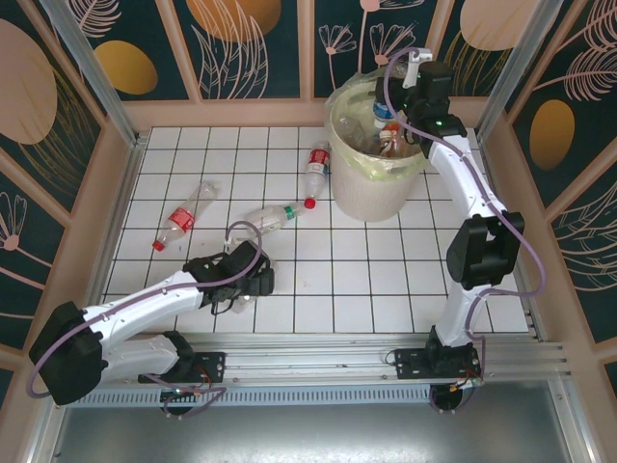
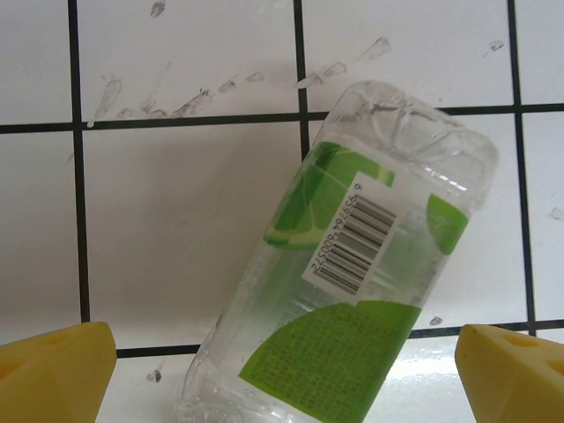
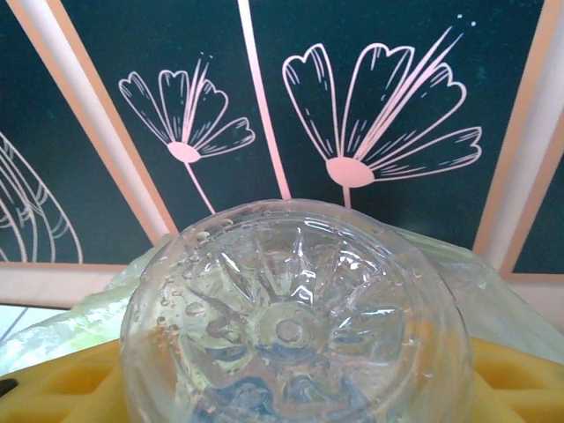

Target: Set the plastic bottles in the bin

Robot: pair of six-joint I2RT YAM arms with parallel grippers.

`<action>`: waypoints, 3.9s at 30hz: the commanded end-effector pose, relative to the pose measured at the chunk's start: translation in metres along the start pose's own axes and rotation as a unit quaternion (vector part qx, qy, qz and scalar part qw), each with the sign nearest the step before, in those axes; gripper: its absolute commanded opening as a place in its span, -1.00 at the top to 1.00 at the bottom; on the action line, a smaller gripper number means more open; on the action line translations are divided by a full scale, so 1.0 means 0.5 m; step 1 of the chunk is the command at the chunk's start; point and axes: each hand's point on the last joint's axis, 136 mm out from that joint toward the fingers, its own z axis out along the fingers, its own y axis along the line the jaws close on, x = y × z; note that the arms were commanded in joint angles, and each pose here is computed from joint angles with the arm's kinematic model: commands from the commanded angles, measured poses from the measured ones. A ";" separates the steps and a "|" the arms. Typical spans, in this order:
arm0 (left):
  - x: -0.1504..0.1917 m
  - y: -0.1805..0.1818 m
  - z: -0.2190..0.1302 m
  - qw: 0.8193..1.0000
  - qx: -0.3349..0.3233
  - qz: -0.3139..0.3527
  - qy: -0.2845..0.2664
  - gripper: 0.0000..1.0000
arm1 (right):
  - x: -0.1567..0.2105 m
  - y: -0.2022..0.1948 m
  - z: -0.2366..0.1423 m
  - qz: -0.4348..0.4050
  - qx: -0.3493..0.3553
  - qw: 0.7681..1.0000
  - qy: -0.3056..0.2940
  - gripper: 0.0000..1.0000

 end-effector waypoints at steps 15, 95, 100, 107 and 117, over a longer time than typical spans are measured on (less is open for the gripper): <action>0.027 0.024 0.017 0.999 -0.028 -0.011 0.020 -0.97 | -0.007 -0.011 -0.021 0.004 0.022 1.000 -0.015 -0.61; -0.116 -0.328 -0.147 0.901 0.407 0.109 -0.102 -0.13 | 0.337 0.295 -0.515 0.223 -0.342 0.905 0.119 -0.48; -0.127 -0.364 -0.155 0.878 0.446 0.122 -0.119 -0.13 | 0.359 0.322 -0.517 0.226 -0.375 0.887 0.144 -0.61; -0.128 -0.399 -0.152 0.866 0.468 0.131 -0.117 -0.10 | 0.379 0.342 -0.507 0.226 -0.381 0.881 0.166 -0.69; -0.119 -0.417 -0.151 0.862 0.474 0.135 -0.114 -0.09 | 0.407 0.368 -0.479 0.225 -0.376 0.879 0.191 -0.87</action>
